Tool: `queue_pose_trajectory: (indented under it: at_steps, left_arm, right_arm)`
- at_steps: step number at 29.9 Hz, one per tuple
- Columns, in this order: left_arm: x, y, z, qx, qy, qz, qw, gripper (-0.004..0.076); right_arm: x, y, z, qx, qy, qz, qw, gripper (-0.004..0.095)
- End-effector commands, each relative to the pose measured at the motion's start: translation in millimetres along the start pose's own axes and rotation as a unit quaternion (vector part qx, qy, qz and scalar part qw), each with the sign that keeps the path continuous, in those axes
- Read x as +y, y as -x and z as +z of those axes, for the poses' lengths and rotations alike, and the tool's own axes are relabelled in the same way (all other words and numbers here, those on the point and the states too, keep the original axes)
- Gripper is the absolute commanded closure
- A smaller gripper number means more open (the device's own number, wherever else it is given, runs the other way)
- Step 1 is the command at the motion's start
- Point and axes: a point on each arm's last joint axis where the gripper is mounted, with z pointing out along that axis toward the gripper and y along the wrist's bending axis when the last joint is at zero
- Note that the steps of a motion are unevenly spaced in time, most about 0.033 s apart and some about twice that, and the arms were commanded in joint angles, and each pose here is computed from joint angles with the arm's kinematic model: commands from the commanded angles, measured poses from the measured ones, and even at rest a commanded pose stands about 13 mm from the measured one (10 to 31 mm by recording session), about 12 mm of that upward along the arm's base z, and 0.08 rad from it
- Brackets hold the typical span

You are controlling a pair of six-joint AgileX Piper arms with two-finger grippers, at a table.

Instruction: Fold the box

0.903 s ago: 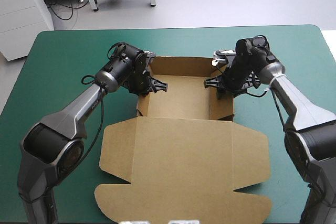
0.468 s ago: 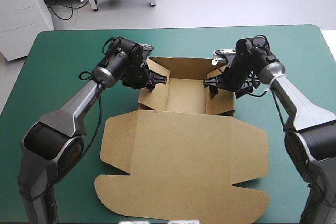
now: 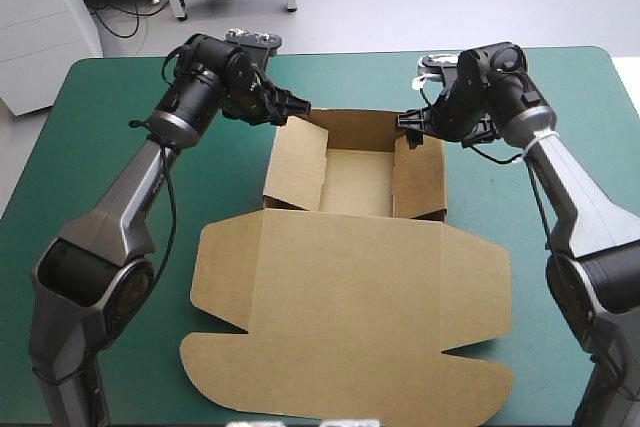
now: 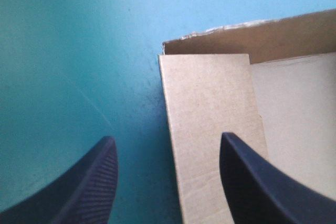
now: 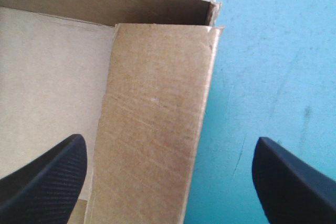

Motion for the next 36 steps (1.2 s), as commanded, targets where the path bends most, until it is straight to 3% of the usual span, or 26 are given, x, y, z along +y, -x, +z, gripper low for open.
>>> queue_pose_trajectory:
  at_steps: [1, 4, 6, 8, 9, 18, 22, 25, 36]
  left_arm:
    - [3, 0, -71, -0.054, -0.009, 0.013, 0.998, 0.0321]
    - [7, -5, -106, -0.089, -0.015, 0.011, 0.996, 0.0412]
    - [9, -9, -129, -0.112, -0.018, 0.012, 0.993, 0.0529]
    - [13, -15, -155, -0.139, -0.016, 0.029, 0.990, 0.0716]
    - [15, -20, -167, -0.150, -0.015, 0.042, 0.988, 0.0750]
    - [41, -117, -235, -0.160, -0.006, 0.053, 0.986, 0.0756]
    - [55, -173, -246, -0.166, 0.002, 0.052, 0.985, 0.0756]
    - [64, -212, -254, -0.212, -0.003, 0.052, 0.976, 0.0756]
    - [83, -315, -247, -0.295, -0.016, 0.052, 0.954, 0.0756]
  right_arm:
    - [-3, -2, -61, -0.068, 0.008, 0.000, 0.998, 0.0120]
    - [-4, -8, -84, -0.093, 0.013, -0.001, 0.996, 0.0120]
    - [-4, -11, -97, -0.107, 0.016, -0.001, 0.994, 0.0120]
    - [-5, -14, -106, -0.117, 0.015, 0.000, 0.993, 0.0120]
    - [-6, -16, -111, -0.123, 0.016, 0.000, 0.992, 0.0120]
    - [-6, -20, -122, -0.134, 0.023, 0.011, 0.991, 0.0120]
    - [-8, -23, -111, -0.115, 0.014, 0.022, 0.993, 0.0120]
    - [-12, -28, -93, -0.092, -0.008, 0.035, 0.995, 0.0120]
    - [-9, -29, -38, -0.067, 0.012, 0.060, 0.996, 0.0120]
